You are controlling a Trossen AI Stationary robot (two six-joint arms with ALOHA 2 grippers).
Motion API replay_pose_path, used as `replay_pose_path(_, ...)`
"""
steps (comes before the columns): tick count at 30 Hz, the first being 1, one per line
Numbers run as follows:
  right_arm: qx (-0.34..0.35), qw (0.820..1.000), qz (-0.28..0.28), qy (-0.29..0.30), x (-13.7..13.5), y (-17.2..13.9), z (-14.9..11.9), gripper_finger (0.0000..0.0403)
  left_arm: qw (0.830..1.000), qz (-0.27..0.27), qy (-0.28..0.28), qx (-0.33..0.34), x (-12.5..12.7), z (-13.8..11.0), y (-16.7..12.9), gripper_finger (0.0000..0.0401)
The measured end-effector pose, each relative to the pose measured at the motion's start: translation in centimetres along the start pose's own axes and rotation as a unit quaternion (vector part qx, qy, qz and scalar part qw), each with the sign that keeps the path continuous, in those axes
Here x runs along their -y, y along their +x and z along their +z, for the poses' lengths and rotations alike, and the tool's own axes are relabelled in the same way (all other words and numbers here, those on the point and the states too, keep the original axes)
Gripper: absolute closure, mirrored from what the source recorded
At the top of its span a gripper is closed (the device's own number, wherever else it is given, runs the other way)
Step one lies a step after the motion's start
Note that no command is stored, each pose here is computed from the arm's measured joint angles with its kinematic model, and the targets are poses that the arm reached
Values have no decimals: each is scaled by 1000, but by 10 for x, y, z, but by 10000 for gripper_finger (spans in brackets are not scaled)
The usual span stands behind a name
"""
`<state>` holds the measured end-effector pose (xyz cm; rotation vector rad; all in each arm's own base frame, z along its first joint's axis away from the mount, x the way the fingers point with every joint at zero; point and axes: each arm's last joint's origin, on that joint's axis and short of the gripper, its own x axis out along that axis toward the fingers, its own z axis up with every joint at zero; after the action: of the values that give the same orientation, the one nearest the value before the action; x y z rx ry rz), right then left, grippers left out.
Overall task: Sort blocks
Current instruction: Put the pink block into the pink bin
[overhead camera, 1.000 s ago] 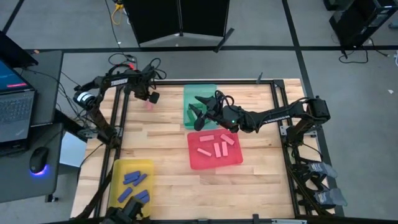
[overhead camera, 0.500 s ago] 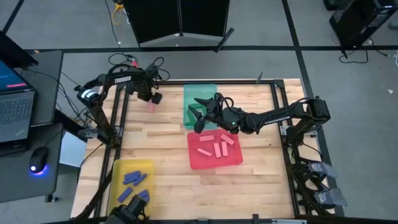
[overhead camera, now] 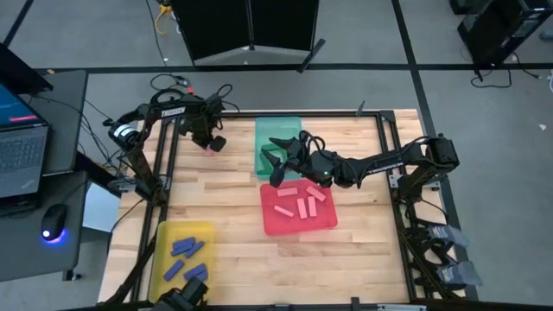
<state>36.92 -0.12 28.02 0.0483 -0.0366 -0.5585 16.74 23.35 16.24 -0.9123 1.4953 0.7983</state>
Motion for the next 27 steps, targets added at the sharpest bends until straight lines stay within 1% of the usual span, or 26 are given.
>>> replay_pose_path(1,1,1000,2,1,-1,-1,0,185,1000,5,2,-4,0,0,-1,398)
replay_pose_path(4,0,1000,6,1,-4,-2,0,185,997,71,-11,11,-5,4,-11,398)
replay_pose_path(6,0,1000,9,1,-5,-3,0,185,995,96,-21,20,-7,8,-20,398)
replay_pose_path(9,0,1000,12,1,-7,-5,0,185,995,97,-16,14,-6,17,-28,398)
replay_pose_path(12,3,1000,14,3,-8,-5,1,185,994,105,-8,-27,-5,26,-26,398)
replay_pose_path(17,3,1000,19,3,-12,-8,0,185,991,105,3,-88,-2,46,-17,398)
replay_pose_path(22,2,1000,30,-5,-18,-12,0,185,990,109,2,-88,-2,60,-17,398)
replay_pose_path(27,7,999,32,-16,-20,-13,1,185,991,83,11,-105,1,67,-7,398)
